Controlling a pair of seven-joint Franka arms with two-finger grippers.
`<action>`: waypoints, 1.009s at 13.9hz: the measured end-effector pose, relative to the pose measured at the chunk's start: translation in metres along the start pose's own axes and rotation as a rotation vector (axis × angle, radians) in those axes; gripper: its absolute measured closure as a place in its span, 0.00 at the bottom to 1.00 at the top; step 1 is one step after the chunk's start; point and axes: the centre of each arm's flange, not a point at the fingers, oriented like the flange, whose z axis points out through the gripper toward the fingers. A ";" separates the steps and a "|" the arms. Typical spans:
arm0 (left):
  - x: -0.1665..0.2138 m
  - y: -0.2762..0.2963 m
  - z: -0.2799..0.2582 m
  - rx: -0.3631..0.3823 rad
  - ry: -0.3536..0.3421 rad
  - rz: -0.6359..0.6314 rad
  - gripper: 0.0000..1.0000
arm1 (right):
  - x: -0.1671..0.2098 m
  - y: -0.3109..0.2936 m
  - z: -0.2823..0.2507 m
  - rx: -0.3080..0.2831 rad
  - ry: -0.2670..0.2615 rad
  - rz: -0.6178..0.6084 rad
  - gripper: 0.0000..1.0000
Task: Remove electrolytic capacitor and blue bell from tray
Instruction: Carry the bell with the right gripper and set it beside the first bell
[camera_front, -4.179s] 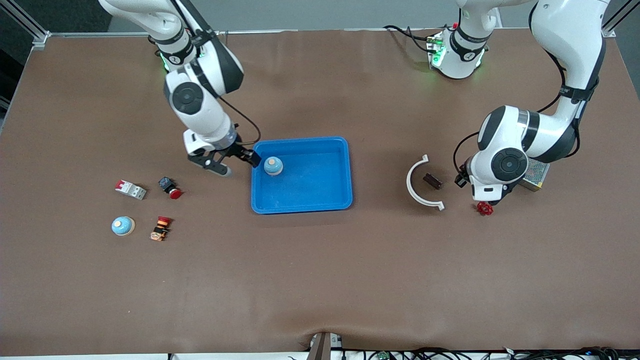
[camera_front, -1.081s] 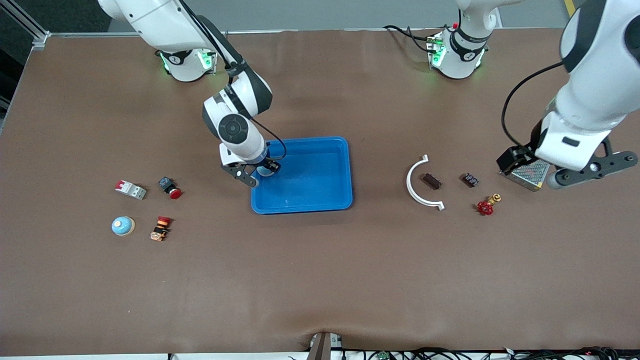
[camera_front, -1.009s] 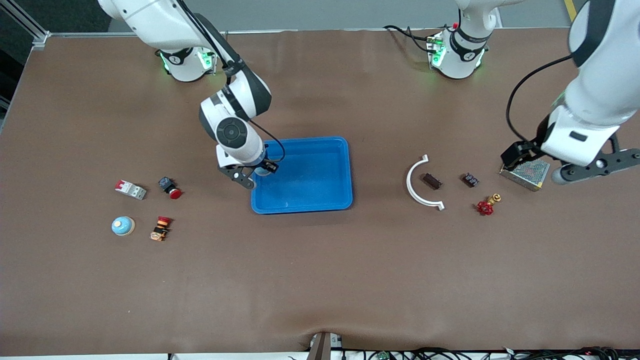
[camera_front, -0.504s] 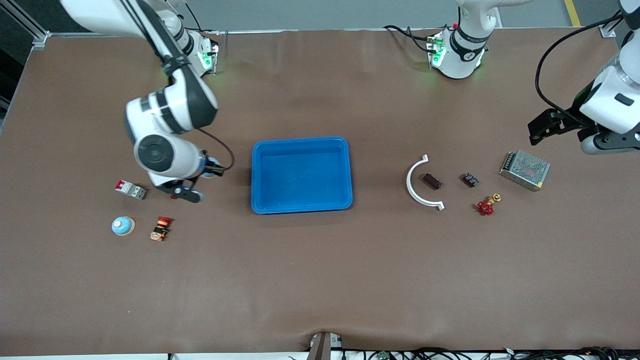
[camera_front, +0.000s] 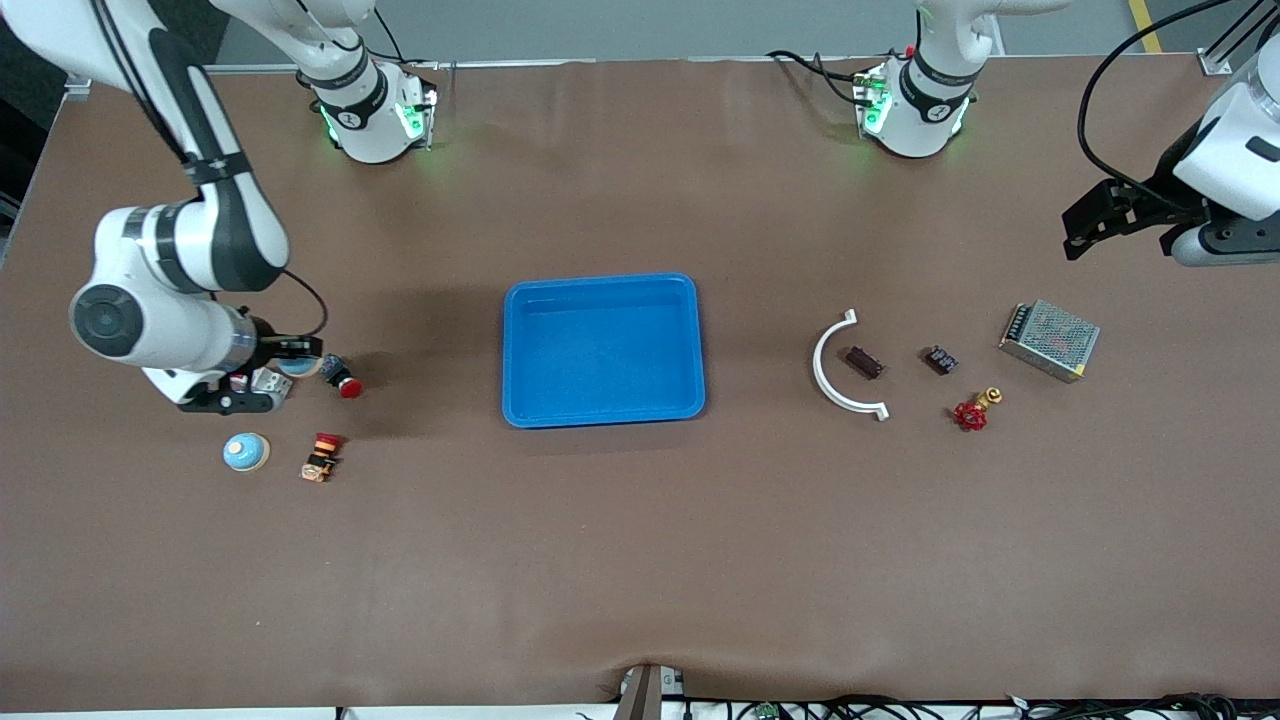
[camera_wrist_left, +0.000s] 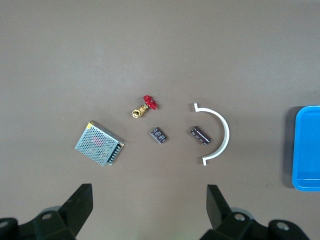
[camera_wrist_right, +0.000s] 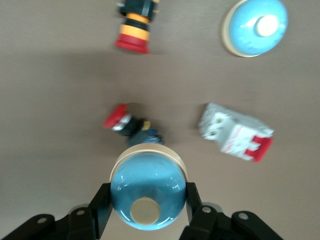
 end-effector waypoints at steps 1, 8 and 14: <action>-0.001 0.001 0.000 0.000 -0.001 0.002 0.00 | -0.003 0.017 0.005 0.008 0.003 -0.024 0.37; -0.002 0.004 -0.001 0.000 -0.002 0.009 0.00 | -0.044 0.032 0.031 -0.001 0.068 -0.074 0.37; -0.005 0.009 -0.002 0.001 0.000 0.017 0.00 | -0.078 0.058 0.049 -0.006 0.103 -0.115 0.37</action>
